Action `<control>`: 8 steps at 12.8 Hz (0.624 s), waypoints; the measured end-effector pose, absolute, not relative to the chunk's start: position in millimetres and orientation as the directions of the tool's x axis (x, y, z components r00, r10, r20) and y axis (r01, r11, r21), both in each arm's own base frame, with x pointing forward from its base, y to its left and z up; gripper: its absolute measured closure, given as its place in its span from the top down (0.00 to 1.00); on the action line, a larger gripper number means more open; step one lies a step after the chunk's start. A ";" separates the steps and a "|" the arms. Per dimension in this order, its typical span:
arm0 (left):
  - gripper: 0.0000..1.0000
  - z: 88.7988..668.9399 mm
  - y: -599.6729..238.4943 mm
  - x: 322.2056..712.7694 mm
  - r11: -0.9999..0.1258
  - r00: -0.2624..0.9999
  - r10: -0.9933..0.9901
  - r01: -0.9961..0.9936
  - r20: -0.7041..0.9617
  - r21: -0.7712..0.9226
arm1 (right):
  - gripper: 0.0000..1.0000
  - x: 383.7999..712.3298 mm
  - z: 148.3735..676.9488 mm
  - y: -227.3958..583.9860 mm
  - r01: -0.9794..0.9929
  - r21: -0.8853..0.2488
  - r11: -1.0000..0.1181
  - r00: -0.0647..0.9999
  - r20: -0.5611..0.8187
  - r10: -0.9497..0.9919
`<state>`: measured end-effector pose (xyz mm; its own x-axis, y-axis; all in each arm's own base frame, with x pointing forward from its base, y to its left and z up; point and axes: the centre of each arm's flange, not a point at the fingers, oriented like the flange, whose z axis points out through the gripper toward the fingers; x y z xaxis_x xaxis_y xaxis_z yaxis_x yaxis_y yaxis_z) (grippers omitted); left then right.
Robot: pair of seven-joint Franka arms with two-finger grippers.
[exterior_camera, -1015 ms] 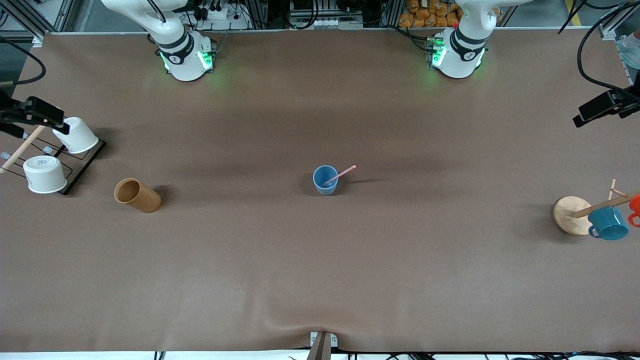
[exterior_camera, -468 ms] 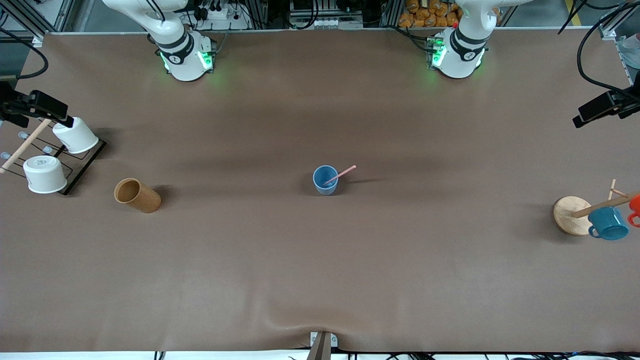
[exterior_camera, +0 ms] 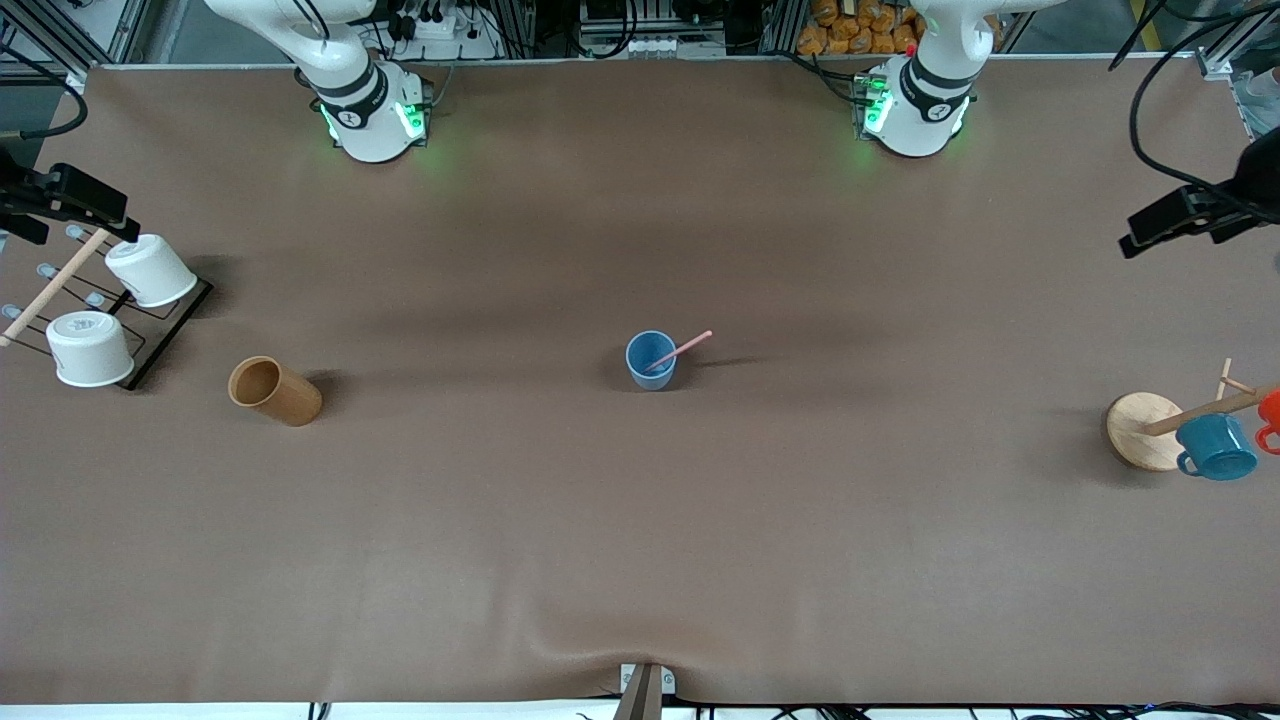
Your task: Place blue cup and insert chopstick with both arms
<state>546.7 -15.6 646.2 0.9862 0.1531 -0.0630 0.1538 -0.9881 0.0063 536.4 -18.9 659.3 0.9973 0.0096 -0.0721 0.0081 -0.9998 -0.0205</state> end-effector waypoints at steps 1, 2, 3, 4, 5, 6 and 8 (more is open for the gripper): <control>1.00 646.1 -21.7 546.6 -0.990 0.988 0.142 0.143 -0.063 0.006 | 1.00 536.5 659.4 -17.4 0.012 -0.021 -1.000 0.997 -0.071 0.014; 1.00 646.2 -26.0 546.5 -0.991 0.989 0.134 0.135 -0.062 0.007 | 1.00 536.6 659.5 -16.4 0.015 -0.021 -1.000 0.997 -0.070 0.016; 1.00 646.3 -28.5 546.5 -0.991 0.990 0.130 0.130 -0.061 0.007 | 1.00 536.7 659.6 -16.1 0.015 -0.021 -1.000 0.997 -0.070 0.017; 1.00 646.4 -29.6 546.5 -0.992 0.990 0.128 0.128 -0.060 0.007 | 1.00 536.9 659.6 -15.9 0.015 -0.020 -1.000 0.998 -0.069 0.017; 1.00 646.4 -29.9 546.5 -0.992 0.990 0.127 0.128 -0.060 0.007 | 1.00 537.3 659.7 -15.2 0.017 -0.020 -1.000 0.998 -0.066 0.018; 1.00 646.4 -29.9 546.5 -0.992 0.990 0.127 0.128 -0.060 0.007 | 1.00 538.4 660.0 -13.8 0.019 -0.020 -1.000 0.998 -0.059 0.021; 1.00 646.4 -29.9 546.6 -0.992 0.990 0.127 0.128 -0.060 0.007 | 1.00 541.2 660.7 -14.2 0.018 -0.019 -1.000 0.999 -0.040 0.018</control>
